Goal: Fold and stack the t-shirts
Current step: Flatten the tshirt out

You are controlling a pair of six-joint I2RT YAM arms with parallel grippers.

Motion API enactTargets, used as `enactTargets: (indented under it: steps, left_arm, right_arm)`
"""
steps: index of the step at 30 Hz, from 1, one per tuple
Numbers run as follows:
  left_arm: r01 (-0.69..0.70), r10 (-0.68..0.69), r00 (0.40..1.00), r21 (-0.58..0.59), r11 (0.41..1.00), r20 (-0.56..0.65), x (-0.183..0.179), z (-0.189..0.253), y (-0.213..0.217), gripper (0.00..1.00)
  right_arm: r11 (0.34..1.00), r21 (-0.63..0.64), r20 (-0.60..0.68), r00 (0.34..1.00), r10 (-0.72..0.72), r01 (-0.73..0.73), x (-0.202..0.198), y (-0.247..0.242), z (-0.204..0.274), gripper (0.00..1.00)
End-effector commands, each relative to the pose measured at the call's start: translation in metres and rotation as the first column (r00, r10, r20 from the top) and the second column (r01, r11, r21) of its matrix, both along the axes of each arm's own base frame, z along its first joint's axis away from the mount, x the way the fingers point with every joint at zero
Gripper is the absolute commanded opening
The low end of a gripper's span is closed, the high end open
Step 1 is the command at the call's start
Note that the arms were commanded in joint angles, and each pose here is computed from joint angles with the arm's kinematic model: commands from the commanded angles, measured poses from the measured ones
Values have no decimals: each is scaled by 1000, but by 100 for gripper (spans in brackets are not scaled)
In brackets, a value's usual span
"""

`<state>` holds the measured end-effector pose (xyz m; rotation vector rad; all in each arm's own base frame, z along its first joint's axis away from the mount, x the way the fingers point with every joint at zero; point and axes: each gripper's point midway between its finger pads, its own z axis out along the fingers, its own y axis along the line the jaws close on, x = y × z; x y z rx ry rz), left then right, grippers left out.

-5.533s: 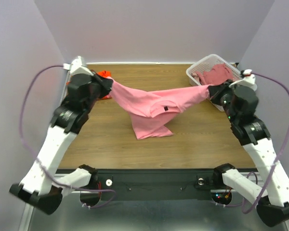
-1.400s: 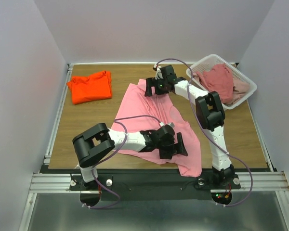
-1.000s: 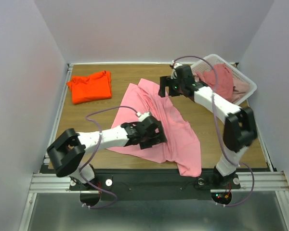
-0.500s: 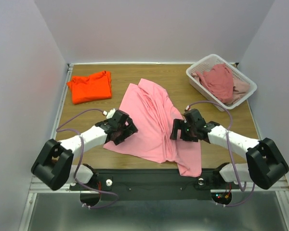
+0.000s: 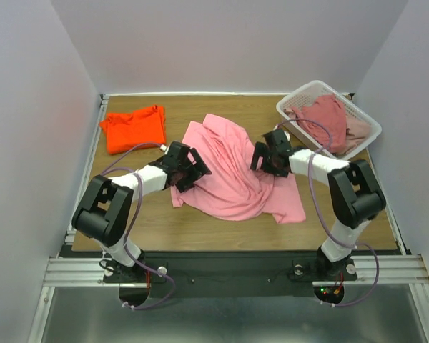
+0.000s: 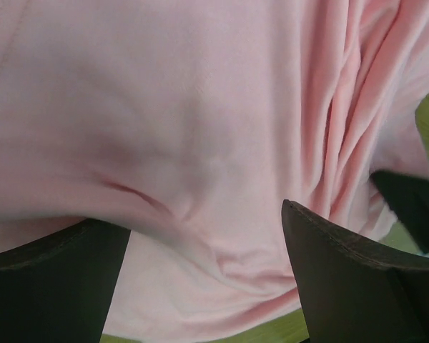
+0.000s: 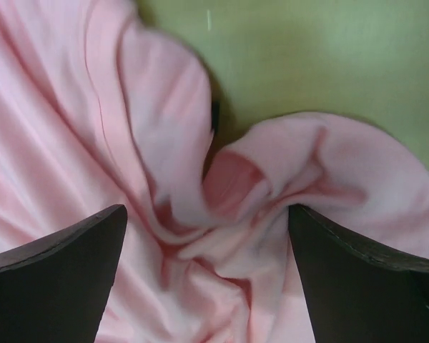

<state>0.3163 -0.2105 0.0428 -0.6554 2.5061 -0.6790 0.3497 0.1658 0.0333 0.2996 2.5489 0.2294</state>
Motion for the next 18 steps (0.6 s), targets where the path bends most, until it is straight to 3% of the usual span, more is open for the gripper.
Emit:
enactTargets:
  steps: [1,7,10,12,13,18]
  left_arm:
    - [36,-17,992,150,988,-128,-20,-37,24,98]
    - [-71,84,995,242,968,-47,-20,0,53,98]
    - [-148,154,988,265,953,-2,-30,24,72,98]
    - [-188,189,982,272,944,21,-41,35,84,98]
    - [-238,256,967,316,918,-15,-57,27,100,98]
    - [-327,369,927,341,881,-65,-100,10,126,99]
  right_arm:
    - [996,-78,56,997,43,-39,53,-13,2,100]
    - [986,-130,205,970,129,-103,90,-9,60,100]
    - [989,-58,286,947,146,-135,76,-3,105,100]
    - [990,-17,290,946,141,-142,53,-4,110,100]
    - [992,4,336,934,120,-129,42,-9,130,100]
    - [997,80,362,932,-19,-11,-17,-40,138,100]
